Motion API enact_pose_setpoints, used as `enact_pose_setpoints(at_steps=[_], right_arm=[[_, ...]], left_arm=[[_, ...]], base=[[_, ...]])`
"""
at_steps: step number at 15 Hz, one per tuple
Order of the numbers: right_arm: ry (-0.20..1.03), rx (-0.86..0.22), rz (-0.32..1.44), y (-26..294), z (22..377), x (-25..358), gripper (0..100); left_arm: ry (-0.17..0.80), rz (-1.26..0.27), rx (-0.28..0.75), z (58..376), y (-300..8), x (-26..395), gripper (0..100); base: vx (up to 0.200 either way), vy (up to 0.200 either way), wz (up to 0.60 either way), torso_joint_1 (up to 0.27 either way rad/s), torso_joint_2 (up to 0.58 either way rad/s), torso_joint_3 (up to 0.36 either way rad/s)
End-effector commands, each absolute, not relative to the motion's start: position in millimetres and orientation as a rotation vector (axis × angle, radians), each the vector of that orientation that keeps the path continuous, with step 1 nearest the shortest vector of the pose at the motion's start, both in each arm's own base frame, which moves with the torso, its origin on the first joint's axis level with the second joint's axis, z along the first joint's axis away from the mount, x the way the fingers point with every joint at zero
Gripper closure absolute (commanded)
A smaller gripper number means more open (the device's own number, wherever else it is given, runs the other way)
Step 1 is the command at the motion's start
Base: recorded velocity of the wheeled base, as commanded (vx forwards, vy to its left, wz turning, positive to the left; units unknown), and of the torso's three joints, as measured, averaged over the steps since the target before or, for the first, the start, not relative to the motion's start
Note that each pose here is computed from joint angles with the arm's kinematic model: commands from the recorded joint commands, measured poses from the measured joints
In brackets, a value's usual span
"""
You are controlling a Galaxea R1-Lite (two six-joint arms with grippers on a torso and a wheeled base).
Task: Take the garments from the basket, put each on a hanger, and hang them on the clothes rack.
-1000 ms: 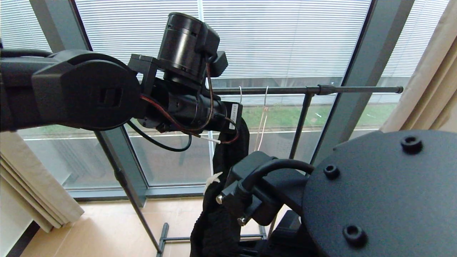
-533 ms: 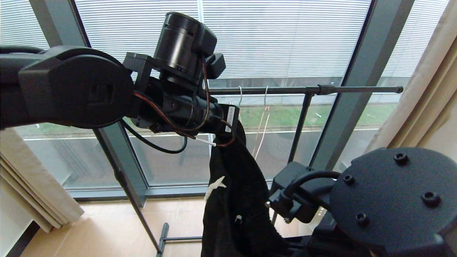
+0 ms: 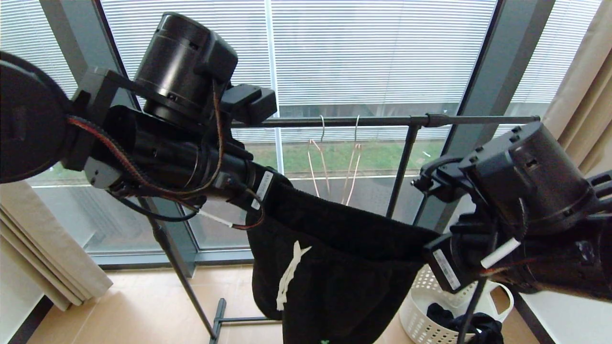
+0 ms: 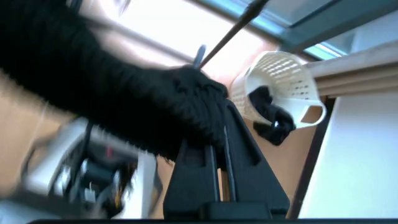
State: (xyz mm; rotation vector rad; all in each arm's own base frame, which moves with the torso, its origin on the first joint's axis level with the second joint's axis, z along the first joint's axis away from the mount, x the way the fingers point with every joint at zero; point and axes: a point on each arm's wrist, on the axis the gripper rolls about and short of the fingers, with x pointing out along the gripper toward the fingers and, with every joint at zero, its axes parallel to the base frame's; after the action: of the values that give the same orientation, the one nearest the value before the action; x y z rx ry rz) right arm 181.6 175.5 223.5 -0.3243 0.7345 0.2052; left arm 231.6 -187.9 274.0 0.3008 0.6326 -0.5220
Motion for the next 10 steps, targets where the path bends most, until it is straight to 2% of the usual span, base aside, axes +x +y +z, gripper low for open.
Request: enact_pose_setpoints(at_steps=[1,4,7,8,10], right_arm=[[0.719,-0.297,0.161,188.1,225.8,211.4,100],[0.658,-0.247,0.169,210.7,241.3,235.7,100],[0.608,-0.206,0.182,236.1,249.7,259.8,100],[0.599,-0.197,0.186,245.7,248.7,268.9,100],[0.592,-0.197,0.208,264.2,244.0,275.3,100]], left_arm=[[0.645,-0.529,0.322,271.5,-171.0,209.2,100],[0.692,-0.571,0.375,255.2,-166.3,188.6,100],[0.774,-0.682,0.450,227.9,-177.3,160.3,100],[0.800,-0.748,0.446,222.4,-182.8,151.8,100],[0.825,-0.864,0.367,226.1,-193.2,143.4,100]], base=[[0.000,0.000,0.00,0.000,0.00,0.000],[0.000,0.000,0.00,0.000,0.00,0.000],[0.000,0.000,0.00,0.000,0.00,0.000],[0.000,0.000,0.00,0.000,0.00,0.000],[0.000,0.000,0.00,0.000,0.00,0.000]])
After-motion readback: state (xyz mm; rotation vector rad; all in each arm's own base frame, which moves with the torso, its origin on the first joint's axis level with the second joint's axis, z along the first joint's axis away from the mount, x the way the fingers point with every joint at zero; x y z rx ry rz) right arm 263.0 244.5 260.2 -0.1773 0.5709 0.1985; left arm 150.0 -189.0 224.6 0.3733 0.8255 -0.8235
